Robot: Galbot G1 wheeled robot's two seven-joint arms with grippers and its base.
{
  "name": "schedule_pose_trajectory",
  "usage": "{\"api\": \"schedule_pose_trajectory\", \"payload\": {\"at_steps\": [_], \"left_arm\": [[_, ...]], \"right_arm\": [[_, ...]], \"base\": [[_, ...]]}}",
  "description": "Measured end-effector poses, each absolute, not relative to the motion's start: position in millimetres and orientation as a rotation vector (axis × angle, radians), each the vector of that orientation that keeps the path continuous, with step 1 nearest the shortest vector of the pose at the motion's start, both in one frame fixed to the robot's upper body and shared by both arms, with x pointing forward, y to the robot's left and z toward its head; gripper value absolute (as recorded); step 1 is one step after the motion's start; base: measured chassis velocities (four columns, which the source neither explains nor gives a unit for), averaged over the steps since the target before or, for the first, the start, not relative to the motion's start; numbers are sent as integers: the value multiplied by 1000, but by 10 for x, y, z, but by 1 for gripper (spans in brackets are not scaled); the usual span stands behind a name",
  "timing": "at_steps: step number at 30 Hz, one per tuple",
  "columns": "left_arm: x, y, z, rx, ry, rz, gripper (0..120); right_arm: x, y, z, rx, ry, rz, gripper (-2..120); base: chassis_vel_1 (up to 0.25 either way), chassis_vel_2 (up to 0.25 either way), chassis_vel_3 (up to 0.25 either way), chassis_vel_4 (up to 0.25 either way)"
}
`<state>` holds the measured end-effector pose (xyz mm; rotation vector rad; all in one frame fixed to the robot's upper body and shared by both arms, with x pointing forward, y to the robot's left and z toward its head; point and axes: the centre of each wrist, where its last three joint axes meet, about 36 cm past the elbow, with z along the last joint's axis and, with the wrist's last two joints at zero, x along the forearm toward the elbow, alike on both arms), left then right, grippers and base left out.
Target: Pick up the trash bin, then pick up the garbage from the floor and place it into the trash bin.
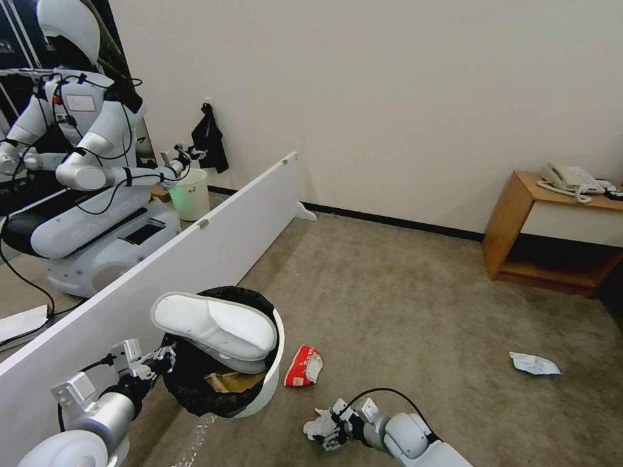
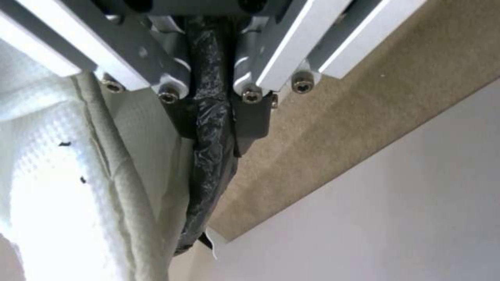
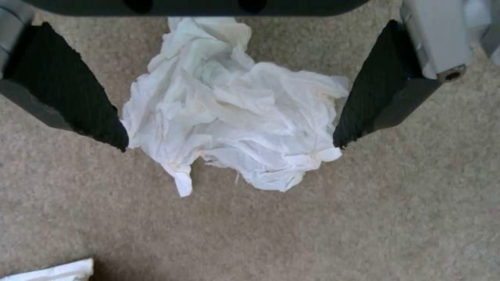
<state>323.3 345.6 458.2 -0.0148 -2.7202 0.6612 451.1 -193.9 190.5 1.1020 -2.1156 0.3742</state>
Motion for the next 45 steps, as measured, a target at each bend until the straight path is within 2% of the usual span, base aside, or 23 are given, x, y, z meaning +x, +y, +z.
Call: {"api": "schedule_pose_trajectory", "payload": {"at_steps": [6,8,9,10,12,16,19,20,22,23,25,26,28,29,31,32,34,45], "left_arm": [[3235,3460,4574,-17,-2722,658,4],[3236,3460,4571,-18,-2722,657,4],[3237,3460,4564,-18,-2722,657,4],[3237,3460,4564,-18,-2722,657,4],[3240,3458,4561,-19,-2722,658,4],[3242,3458,4561,-19,-2723,658,4],[3243,3456,4554,-19,-2722,657,4],[3243,3456,4554,-19,-2722,657,4],[3243,3453,4549,-20,-2721,656,4],[3243,3453,4549,-20,-2721,656,4],[3243,3452,4545,-19,-2721,656,4],[3243,3452,4545,-19,-2721,656,4],[3244,3454,4540,-19,-2722,656,4],[3244,3454,4540,-19,-2722,656,4],[3247,3459,4531,-17,-2722,653,4],[3247,3459,4531,-17,-2722,653,4],[3250,3462,4521,-17,-2723,650,4],[3251,3464,4512,-19,-2725,647,4]], "right_arm": [[4500,-1937,1876,1107,-2108,384,99],[4498,-1940,1875,1107,-2107,387,96],[4492,-1954,1870,1109,-2104,391,90],[4492,-1954,1870,1109,-2104,391,90],[4493,-1982,1872,1113,-2100,394,79],[4496,-1999,1876,1113,-2102,395,69],[4499,-2013,1889,1115,-2107,396,54],[4499,-2013,1889,1115,-2107,396,54],[4497,-2015,1898,1117,-2109,395,44],[4497,-2015,1898,1117,-2109,395,44],[4496,-2016,1908,1119,-2113,393,31],[4496,-2016,1908,1119,-2113,393,31],[4499,-2015,1917,1121,-2117,390,20],[4499,-2015,1917,1121,-2117,390,20],[4512,-2020,1925,1121,-2122,389,8],[4512,-2020,1925,1121,-2122,389,8],[4530,-2026,1936,1122,-2128,390,0],[4537,-2044,1933,1120,-2135,388,0]], "base": [[0,0,0,0],[0,0,0,0],[0,0,0,0],[0,0,0,0],[0,0,0,0],[0,0,0,0],[0,0,0,0],[0,0,0,0],[0,0,0,0],[0,0,0,0],[0,0,0,0],[0,0,0,0],[0,0,0,0],[0,0,0,0],[0,0,0,0],[0,0,0,0],[0,0,0,0],[0,0,0,0]]}}
